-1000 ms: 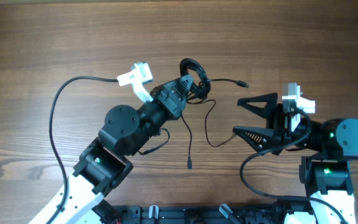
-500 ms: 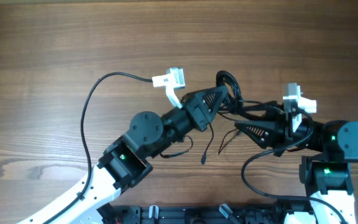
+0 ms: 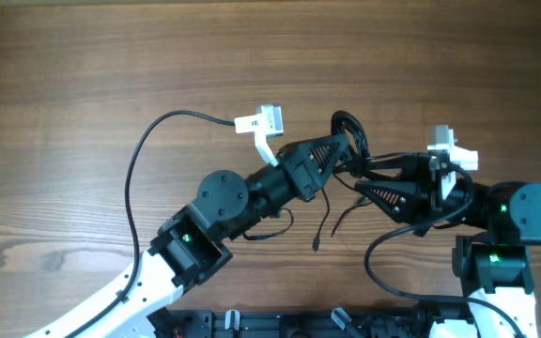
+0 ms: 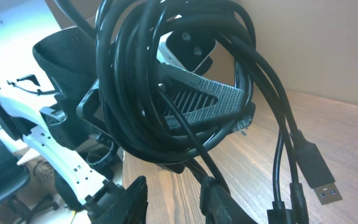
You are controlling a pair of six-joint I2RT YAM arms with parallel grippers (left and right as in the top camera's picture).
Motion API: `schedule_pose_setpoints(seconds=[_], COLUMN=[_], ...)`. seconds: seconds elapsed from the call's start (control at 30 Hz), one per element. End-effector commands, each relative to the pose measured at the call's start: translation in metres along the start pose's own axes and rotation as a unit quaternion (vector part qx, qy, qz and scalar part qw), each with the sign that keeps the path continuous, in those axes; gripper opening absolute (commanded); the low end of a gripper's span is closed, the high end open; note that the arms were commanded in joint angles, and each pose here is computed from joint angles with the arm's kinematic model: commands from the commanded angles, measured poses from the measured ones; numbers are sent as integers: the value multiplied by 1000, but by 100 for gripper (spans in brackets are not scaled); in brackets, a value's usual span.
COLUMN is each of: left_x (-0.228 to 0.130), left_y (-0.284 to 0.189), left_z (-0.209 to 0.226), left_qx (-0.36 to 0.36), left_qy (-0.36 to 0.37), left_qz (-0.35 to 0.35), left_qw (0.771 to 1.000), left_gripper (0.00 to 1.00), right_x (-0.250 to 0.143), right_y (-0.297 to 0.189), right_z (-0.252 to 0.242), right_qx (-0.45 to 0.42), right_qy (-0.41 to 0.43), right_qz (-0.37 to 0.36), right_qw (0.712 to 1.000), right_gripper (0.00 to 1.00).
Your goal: Untangle cables
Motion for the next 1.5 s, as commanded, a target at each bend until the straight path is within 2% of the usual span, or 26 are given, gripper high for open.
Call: schedule_pose_setpoints(seconds=[0.0,0.1,0.2,0.37,0.4,0.43,0.47,0.5,0.57,0.67,0.7,0.73,0.77,0.8,1.0,1.03,1.07,1.2,1.4,1.43,1.47], left_x=[1,1,4,15,16,16,16,16,15,8,4,2,2,2,3,7,16,23,27,31,33], left_y=[0,0,0,-5,-6,-6,-6,-6,-6,-5,-5,-4,-4,-4,-4,-4,-5,-7,-8,-9,-9], left_z=[-6,-7,-10,-8,-9,-9,-9,-9,-9,-14,-17,-18,-18,-18,-16,-14,-14,-19,-15,-12,-10], left_qx=[-15,-17,-26,-22,-23,-23,-23,-23,-24,-34,-39,-40,-39,-39,-30,-18,-11,-25,12,31,44], left_qy=[-4,-3,-1,1,1,1,1,1,1,0,-1,-1,-1,-1,2,1,38,76,140,142,141], left_qz=[4,2,-6,-26,-26,-26,-26,-26,-25,-11,-5,-2,-2,-2,-12,-31,-67,-85,-114,-132,-143], left_qw=[1000,1000,1000,999,999,999,999,999,999,999,999,999,999,999,999,999,997,993,984,981,979], left_gripper=[4,4,4,4,4,4,4,4,4,4,4,4,4,4,4,4,4,4,4,4,4], right_x=[4,6,5,4,4,4,4,4,4,4,4,4,4,4,7,8,8,-3,-7,-7,-6], right_y=[1,1,0,0,0,0,0,0,1,1,1,1,1,1,1,0,0,0,1,1,2], right_z=[5,2,-11,-13,-12,-11,-7,-3,5,7,7,7,7,7,3,-2,-13,-54,-63,-62,-61], right_qx=[7,-9,-54,-62,-59,-53,-35,-22,5,11,11,11,12,12,-5,-28,-57,-126,-126,-125,-117], right_qy=[-14,-7,40,46,44,41,29,18,-12,-21,-22,-22,-22,-22,-14,31,93,277,298,296,287], right_qz=[2,-13,-39,-43,-41,-36,-25,-16,2,5,5,5,5,5,-11,-30,-52,-84,-74,-73,-69], right_qw=[1000,1000,997,996,996,997,999,999,1000,1000,1000,1000,1000,1000,1000,999,993,949,943,944,948], right_gripper=[4,4,4,4,37,63,76,82,85,84,61,23,9,4,4,4,5,4,4,19,44])
Point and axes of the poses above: each gripper's point midway between its finger pads, its own y axis out along the fingers, its own z axis along the line the jaws close on, x = y × z, the point moved 9 cm from there along -y, back along the fingers, and after that the axes turned 11 degrees about y, right-handed, at the moved point
